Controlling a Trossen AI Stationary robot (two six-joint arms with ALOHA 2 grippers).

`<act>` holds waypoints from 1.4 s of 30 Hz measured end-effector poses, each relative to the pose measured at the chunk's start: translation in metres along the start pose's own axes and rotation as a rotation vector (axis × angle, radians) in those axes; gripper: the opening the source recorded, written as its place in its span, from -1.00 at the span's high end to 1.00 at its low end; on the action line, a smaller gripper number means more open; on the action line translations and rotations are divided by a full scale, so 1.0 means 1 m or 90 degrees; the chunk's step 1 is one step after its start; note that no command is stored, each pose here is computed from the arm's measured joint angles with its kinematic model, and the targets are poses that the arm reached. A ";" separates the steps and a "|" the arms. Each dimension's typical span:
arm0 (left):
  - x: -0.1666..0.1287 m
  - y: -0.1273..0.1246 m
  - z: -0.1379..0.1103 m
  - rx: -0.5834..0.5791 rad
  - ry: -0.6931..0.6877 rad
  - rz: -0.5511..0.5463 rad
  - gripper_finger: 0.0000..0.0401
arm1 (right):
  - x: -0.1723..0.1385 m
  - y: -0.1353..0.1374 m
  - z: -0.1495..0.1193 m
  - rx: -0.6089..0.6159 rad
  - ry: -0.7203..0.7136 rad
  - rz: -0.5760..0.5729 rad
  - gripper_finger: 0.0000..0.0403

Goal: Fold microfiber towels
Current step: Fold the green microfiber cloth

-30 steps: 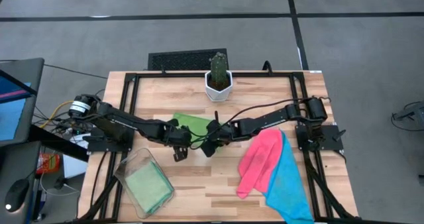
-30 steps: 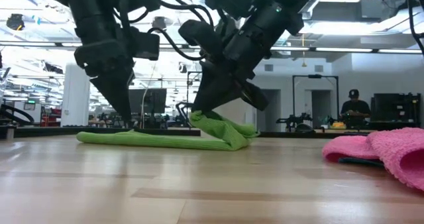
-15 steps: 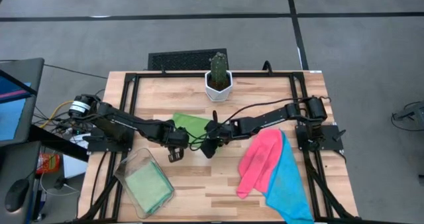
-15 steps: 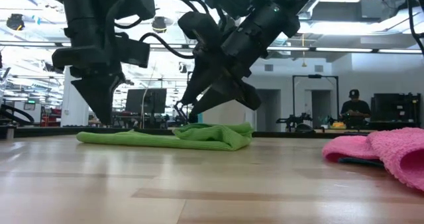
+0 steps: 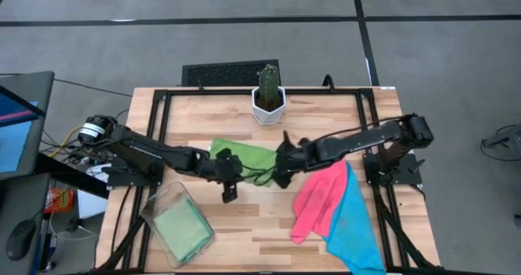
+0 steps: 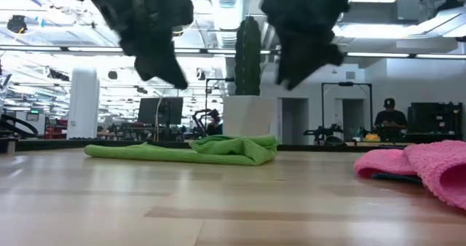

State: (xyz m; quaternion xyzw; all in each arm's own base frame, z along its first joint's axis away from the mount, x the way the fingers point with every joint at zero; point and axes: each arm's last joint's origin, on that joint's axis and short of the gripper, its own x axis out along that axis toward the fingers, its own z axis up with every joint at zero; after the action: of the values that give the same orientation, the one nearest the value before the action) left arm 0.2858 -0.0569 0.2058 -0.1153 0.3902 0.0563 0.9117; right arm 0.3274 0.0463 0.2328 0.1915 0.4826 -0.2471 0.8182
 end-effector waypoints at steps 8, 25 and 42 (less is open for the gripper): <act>0.006 0.008 -0.007 -0.016 0.022 0.067 1.00 | 0.037 -0.026 -0.016 0.084 0.092 -0.092 0.11; 0.005 0.009 -0.010 -0.017 0.037 0.081 1.00 | 0.082 -0.014 0.035 0.096 -0.042 0.089 0.17; 0.000 -0.006 -0.027 0.031 0.100 0.077 1.00 | 0.050 -0.021 0.025 -0.104 0.038 0.021 0.18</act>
State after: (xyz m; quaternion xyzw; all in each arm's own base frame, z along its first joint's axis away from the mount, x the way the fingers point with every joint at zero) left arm 0.2682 -0.0695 0.1886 -0.0737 0.4682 0.0927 0.8757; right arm 0.3534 0.0048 0.1986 0.1394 0.5220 -0.1875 0.8203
